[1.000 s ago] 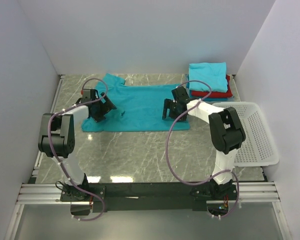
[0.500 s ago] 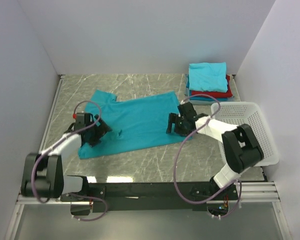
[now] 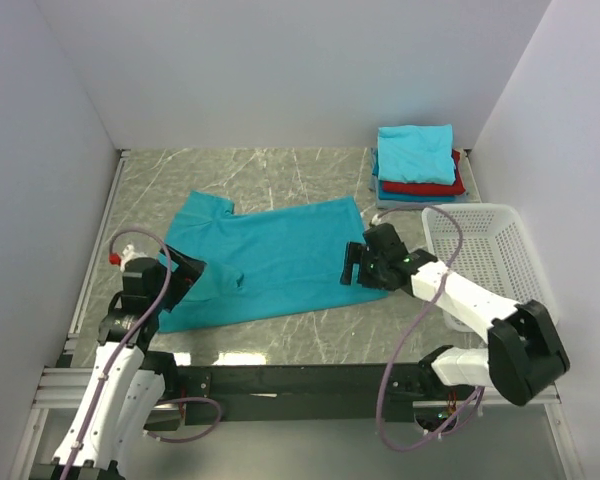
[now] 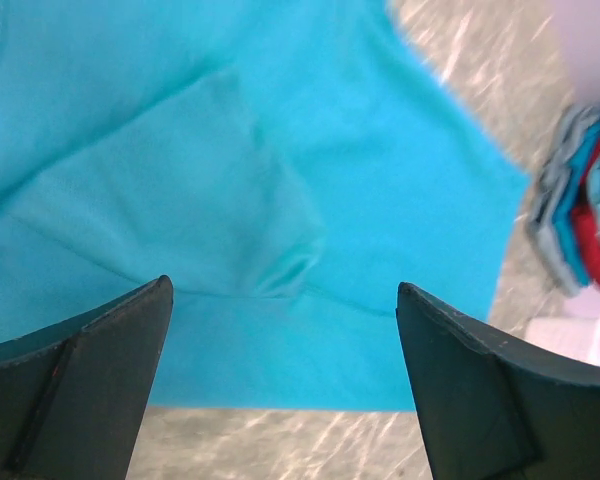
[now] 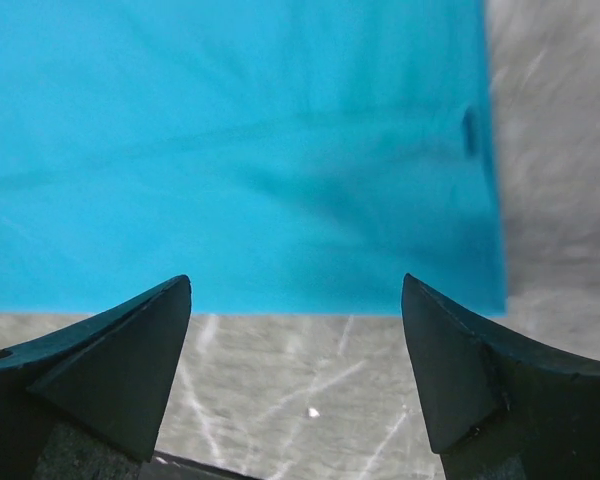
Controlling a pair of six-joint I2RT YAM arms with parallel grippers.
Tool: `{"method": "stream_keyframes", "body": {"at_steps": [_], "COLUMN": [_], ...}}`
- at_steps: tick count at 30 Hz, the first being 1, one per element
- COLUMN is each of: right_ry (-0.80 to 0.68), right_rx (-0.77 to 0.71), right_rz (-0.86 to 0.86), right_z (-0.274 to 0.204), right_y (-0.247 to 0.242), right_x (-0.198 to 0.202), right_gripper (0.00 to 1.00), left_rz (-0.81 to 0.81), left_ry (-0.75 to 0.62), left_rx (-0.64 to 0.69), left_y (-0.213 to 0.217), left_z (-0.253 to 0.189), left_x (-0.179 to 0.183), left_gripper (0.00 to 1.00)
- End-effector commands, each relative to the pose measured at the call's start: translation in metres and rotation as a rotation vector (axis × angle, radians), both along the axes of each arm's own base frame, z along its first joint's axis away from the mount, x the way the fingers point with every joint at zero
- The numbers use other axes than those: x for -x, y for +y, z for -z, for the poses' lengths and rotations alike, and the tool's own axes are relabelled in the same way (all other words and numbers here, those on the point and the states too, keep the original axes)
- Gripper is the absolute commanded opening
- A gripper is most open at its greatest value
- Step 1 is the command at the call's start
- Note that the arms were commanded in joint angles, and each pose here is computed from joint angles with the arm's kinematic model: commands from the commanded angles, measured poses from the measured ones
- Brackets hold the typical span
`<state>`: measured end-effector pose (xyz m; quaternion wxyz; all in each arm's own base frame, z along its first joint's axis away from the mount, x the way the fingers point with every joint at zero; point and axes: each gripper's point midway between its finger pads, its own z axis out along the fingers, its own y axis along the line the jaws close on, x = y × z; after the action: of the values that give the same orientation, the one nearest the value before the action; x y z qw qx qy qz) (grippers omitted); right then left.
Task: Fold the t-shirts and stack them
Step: Fold the tshirt
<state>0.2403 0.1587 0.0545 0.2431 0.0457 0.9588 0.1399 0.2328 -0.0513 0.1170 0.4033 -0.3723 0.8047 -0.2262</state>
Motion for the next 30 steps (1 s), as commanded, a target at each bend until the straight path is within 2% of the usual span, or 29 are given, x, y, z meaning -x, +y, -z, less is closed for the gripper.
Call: {"method": "stream_keyframes", "body": {"at_steps": [1,4,6,8,12,14,17,18,20,21,23,24,25,26,27,29,30], "right_ry": [-0.251,-0.418,-0.511,-0.595,-0.679,-0.699,-0.680,-0.644,-0.620,-0.584,-0.558,-0.524,-0.510,-0.497,-0.463,-0.425,-0.397], "right_rx": [-0.005,-0.033,-0.060,-0.072,-0.082,-0.074,-0.071,-0.052,-0.033,0.007,0.045,0.078,0.086,0.092,0.104,0.097,0.100], "right_rz": [0.069,0.142,0.192,0.245,0.288,0.314,0.313,0.301,0.291,0.270,0.261,0.270,0.281,0.289,0.299,0.291,0.294], "right_z": [-0.077,-0.136,-0.167,-0.192,-0.211,-0.213,-0.211,-0.200,-0.203,-0.191,-0.191,-0.177,-0.173,-0.173,-0.162,-0.156,-0.148], "right_y": [-0.004,-0.011,-0.015,-0.024,-0.031,-0.034,-0.031,-0.027,-0.025,-0.022,-0.022,-0.022,-0.023,-0.023,-0.024,-0.022,-0.024], "right_x": [-0.041,-0.061,-0.070,-0.076,-0.085,-0.093,-0.107,-0.115,-0.126,-0.134,-0.143,-0.151,-0.155,-0.159,-0.165,-0.169,-0.172], "right_gripper": [0.92,0.95,1.00,1.00,1.00,1.00,1.00,1.00,1.00,1.00,1.00,1.00,1.00,1.00,1.00,1.00,1.00], "left_rz": [-0.074,-0.094,-0.139,-0.157,-0.191,-0.188,-0.124,-0.115,-0.135,-0.125,-0.094,-0.059,-0.046,-0.017,0.012,0.040,0.060], "left_ry": [-0.187,-0.313,-0.337,-0.371,-0.361,-0.398,-0.375,-0.332,-0.304,-0.235,-0.229,-0.150,-0.162,-0.125,-0.052,-0.034,0.012], "left_rx": [-0.042,-0.088,-0.100,-0.124,-0.191,-0.244,-0.305,-0.320,-0.355,-0.375,-0.442,-0.470,-0.486,-0.518,-0.526,-0.546,-0.550], "left_y": [0.015,0.022,0.030,0.034,0.043,0.047,0.043,0.043,0.054,0.057,0.061,0.062,0.062,0.063,0.063,0.064,0.064], "left_z": [-0.079,-0.131,-0.146,-0.161,-0.168,-0.184,-0.176,-0.161,-0.158,-0.136,-0.141,-0.113,-0.127,-0.120,-0.092,-0.090,-0.065], "left_x": [-0.018,-0.033,-0.040,-0.055,-0.090,-0.107,-0.139,-0.154,-0.171,-0.185,-0.206,-0.219,-0.234,-0.242,-0.254,-0.272,-0.281], "left_gripper": [0.99,0.99,0.99,0.99,0.99,0.99,0.99,0.99,0.99,0.99,0.99,0.99,0.99,1.00,0.99,0.99,0.99]}}
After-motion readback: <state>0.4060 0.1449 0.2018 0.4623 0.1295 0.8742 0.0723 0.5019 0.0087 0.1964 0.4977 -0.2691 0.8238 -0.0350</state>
